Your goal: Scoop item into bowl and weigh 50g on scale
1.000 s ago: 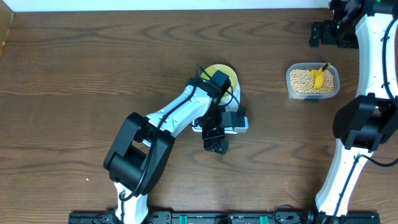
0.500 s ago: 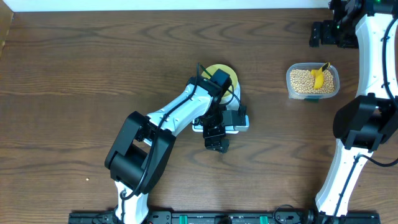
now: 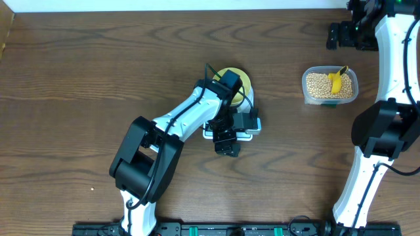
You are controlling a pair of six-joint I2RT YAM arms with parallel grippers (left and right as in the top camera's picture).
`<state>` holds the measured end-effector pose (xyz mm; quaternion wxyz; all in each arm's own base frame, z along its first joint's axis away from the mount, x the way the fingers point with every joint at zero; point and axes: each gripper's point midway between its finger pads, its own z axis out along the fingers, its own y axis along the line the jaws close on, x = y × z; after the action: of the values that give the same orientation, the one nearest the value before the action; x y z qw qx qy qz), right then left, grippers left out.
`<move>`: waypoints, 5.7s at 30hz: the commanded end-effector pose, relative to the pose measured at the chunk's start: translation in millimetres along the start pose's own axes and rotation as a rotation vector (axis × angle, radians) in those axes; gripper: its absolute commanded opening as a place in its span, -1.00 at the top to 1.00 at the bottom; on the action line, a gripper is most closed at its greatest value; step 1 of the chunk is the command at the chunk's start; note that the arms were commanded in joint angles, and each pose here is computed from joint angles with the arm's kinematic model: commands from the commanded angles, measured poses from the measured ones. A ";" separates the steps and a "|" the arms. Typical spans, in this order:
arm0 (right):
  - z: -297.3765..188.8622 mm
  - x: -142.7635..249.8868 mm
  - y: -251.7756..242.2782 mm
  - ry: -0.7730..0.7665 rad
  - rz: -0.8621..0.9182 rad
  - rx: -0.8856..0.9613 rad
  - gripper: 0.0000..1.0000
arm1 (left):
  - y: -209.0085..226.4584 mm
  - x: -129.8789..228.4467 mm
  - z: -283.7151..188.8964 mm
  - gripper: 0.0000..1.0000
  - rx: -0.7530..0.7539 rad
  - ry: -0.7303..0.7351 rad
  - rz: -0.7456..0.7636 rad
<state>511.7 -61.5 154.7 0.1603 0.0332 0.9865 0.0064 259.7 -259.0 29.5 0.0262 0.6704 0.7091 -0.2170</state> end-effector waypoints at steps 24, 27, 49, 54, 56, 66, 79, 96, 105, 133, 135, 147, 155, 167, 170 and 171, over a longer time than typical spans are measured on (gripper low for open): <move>-3.9 -4.0 -2.8 -0.016 0.000 0.011 -0.98 | 4.8 10.9 9.9 -0.95 0.025 0.037 -0.007; -3.9 -4.0 -2.8 -0.016 0.001 0.011 -0.99 | 3.7 11.9 10.3 -0.95 0.031 0.041 -0.007; -3.9 -4.0 -2.8 -0.016 0.000 0.011 -0.98 | 4.5 13.5 13.9 -0.95 0.073 0.071 -0.023; -3.9 -4.0 -2.8 -0.016 0.001 0.011 -0.99 | 4.4 13.5 14.0 -0.95 0.074 0.071 -0.023; -3.9 -4.0 -2.8 -0.016 0.000 0.011 -0.98 | 4.8 13.9 15.0 -0.95 0.075 0.072 -0.024; -3.9 -4.0 -2.8 -0.016 0.001 0.011 -0.99 | 8.2 13.3 16.7 -0.95 0.067 0.066 -0.022; -3.9 -4.0 -2.8 -0.016 0.000 0.011 -0.99 | 10.9 13.4 18.8 -0.95 0.091 0.082 -0.038; -3.9 -4.0 -2.8 -0.016 0.000 0.011 -0.99 | 7.8 -14.9 -26.0 -0.95 -0.008 0.005 -0.052; -3.9 -4.0 -2.8 -0.016 0.000 0.011 -0.99 | -25.4 -15.1 -71.4 -0.95 -0.019 -0.004 -0.142; -3.9 -4.0 -2.8 -0.016 0.000 0.011 -0.99 | 21.1 119.5 -52.0 -0.95 -0.162 0.144 -0.704; -3.9 -4.0 -2.8 -0.016 0.000 0.011 -0.99 | 28.5 129.6 -48.0 -0.95 -0.215 0.173 -0.696; -3.9 -4.0 -2.8 -0.016 0.000 0.011 -0.99 | 52.5 137.8 -30.6 -0.95 -0.294 0.186 -0.326; -3.9 -4.0 -2.8 -0.016 0.001 0.011 -0.99 | 61.7 143.3 -30.1 -0.95 -0.327 0.169 -0.313; -3.9 -4.1 -2.8 -0.017 0.000 0.011 -0.99 | 61.1 141.2 -29.6 -0.95 -0.319 0.154 -0.314; -3.9 -4.0 -2.8 -0.016 0.000 0.011 -0.99 | 67.4 138.0 -30.9 -0.95 -0.341 0.139 -0.293; -3.9 -4.0 -2.8 -0.016 0.001 0.011 -0.98 | 65.6 133.7 -29.6 -0.95 -0.322 0.125 -0.231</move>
<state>511.7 -61.6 154.7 0.1603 0.0334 0.9865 0.0062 323.3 -119.8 -1.0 0.0640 0.5530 0.8296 -0.0432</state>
